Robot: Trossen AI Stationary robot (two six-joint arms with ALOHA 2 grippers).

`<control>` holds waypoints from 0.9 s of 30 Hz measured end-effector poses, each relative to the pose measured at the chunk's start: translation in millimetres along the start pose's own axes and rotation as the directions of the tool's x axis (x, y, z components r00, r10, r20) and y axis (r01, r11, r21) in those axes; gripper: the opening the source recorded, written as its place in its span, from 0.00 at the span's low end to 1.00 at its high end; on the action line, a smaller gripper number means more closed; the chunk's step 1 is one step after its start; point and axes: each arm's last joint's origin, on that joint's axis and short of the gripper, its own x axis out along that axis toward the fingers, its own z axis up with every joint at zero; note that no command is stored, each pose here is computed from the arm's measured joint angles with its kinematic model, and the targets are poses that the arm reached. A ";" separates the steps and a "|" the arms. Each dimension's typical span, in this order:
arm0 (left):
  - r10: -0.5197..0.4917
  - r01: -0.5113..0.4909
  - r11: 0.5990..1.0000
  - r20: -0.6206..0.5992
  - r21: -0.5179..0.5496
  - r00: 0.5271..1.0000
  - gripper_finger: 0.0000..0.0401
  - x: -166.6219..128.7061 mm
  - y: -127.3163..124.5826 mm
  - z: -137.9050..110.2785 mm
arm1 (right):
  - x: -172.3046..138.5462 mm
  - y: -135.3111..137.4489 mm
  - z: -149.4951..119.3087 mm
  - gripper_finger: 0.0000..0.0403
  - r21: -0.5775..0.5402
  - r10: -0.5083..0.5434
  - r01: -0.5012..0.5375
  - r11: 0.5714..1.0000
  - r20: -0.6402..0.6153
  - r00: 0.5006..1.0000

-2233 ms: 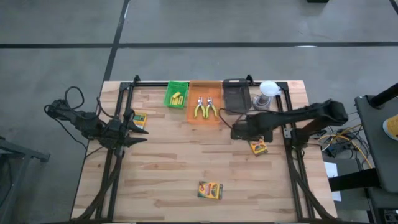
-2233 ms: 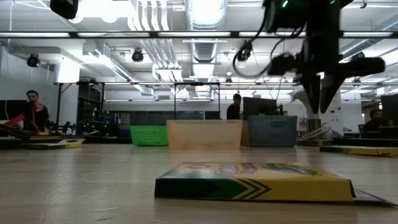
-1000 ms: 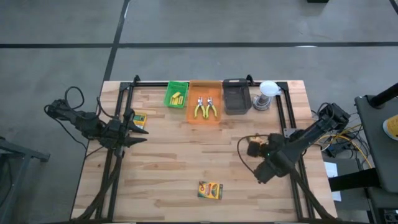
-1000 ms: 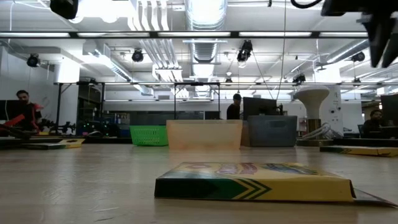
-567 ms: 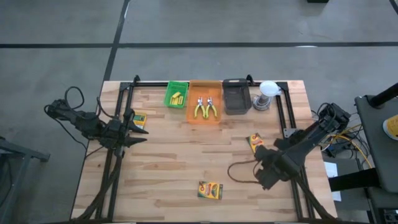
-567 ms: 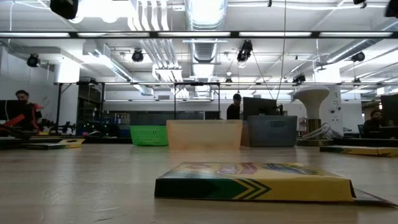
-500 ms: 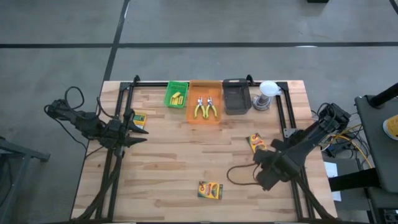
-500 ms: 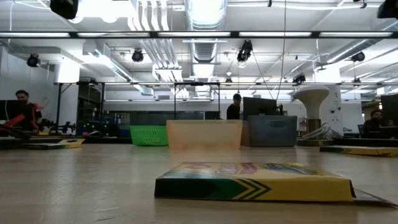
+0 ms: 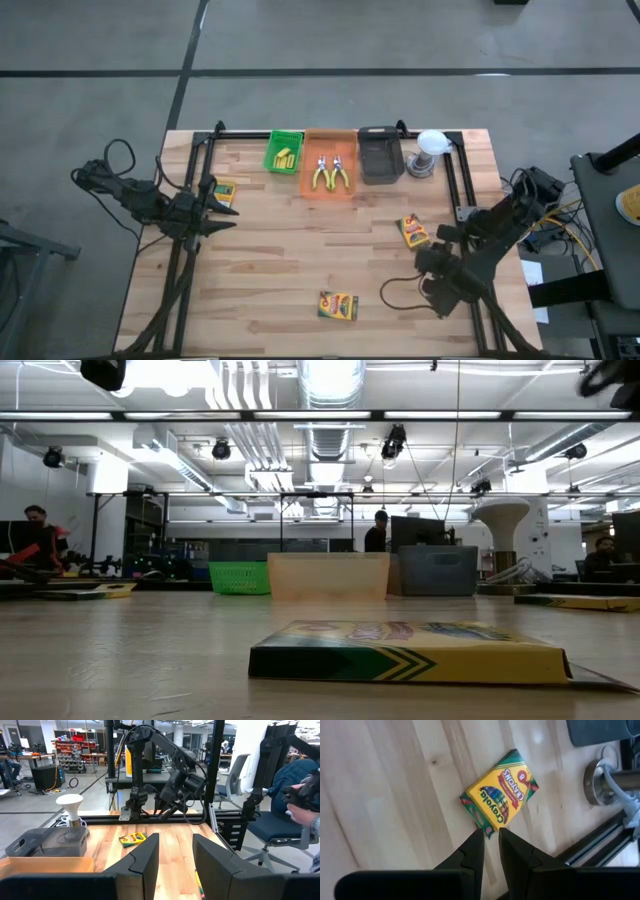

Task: Pick & Place School Supplies
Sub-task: Put the yellow crayon box into the black bin

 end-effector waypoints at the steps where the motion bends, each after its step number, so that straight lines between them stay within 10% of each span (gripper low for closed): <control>1: 0.000 0.000 1.000 0.000 0.000 1.000 0.31 0.0 0.0 0.0 | 1.2 1.7 -4.9 0.13 -0.020 -0.003 0.003 1.000 0.014 1.000; 27: 0.000 0.000 1.000 0.000 0.000 1.000 0.31 0.0 0.0 0.0 | 41.4 13.6 -39.8 0.15 -0.202 0.016 0.014 0.979 0.143 0.990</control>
